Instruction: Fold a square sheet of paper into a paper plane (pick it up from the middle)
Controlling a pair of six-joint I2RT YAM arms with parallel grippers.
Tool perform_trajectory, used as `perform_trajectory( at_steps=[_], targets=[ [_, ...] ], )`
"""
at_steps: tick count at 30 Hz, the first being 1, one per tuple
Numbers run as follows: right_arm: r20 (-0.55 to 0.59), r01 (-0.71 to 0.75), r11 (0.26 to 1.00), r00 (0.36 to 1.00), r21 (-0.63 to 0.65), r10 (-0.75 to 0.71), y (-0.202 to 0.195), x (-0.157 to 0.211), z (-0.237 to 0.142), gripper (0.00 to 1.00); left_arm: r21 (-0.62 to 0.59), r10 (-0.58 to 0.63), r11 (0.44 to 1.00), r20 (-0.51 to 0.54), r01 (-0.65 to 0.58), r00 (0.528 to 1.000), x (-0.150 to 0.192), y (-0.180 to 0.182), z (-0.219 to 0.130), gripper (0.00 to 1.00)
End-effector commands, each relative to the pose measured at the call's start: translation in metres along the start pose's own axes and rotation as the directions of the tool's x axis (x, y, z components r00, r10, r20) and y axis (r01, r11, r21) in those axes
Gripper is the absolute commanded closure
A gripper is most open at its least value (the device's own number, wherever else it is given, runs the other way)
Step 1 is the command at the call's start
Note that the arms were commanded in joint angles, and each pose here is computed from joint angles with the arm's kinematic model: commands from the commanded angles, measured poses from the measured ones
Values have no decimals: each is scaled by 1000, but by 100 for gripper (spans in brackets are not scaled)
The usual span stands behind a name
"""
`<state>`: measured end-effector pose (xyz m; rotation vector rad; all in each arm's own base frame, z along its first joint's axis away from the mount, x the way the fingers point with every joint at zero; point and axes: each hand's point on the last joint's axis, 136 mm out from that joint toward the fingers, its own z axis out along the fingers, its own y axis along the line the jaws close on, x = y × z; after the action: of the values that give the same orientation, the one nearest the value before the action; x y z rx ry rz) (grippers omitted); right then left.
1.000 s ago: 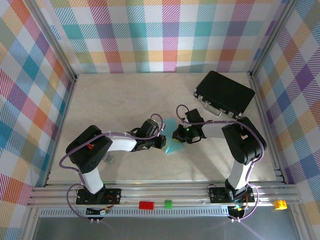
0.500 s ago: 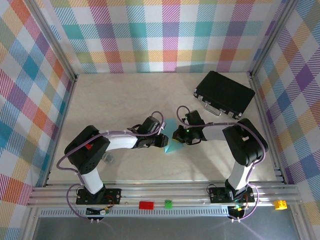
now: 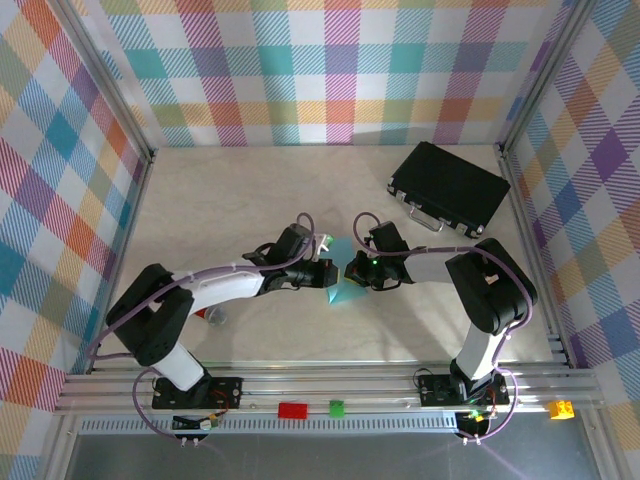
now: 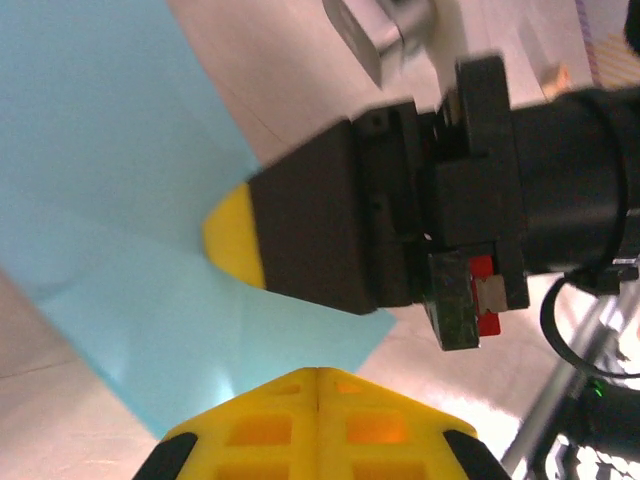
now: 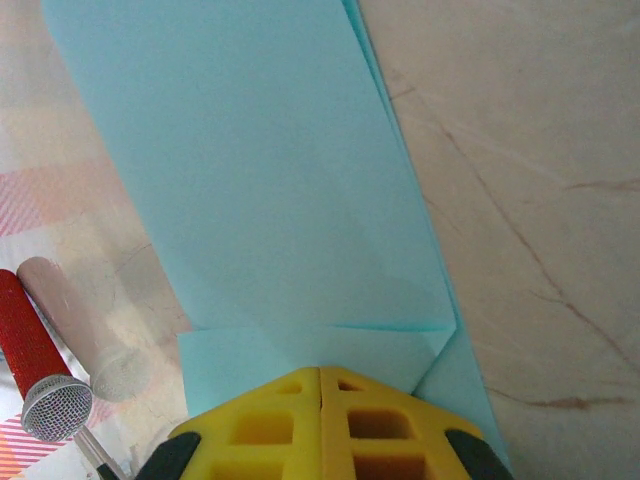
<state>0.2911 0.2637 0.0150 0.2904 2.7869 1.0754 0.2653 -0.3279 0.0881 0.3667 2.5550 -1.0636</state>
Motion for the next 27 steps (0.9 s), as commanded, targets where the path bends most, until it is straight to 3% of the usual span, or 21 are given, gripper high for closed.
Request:
perform_trajectory(
  at_steps=[1, 13, 27],
  targets=[
    [-48, -78, 978, 995, 196, 90, -56, 27, 4, 100, 119, -44, 991, -99, 56, 994, 7, -16, 13, 100],
    [-53, -70, 980, 995, 188, 81, -54, 27, 5, 100, 93, -96, 989, -179, 114, 979, 22, 8, 42, 100],
    [-62, -66, 977, 995, 202, 80, -57, 27, 6, 100, 73, -150, 983, -221, 170, 964, 58, 30, 43, 100]
  ],
)
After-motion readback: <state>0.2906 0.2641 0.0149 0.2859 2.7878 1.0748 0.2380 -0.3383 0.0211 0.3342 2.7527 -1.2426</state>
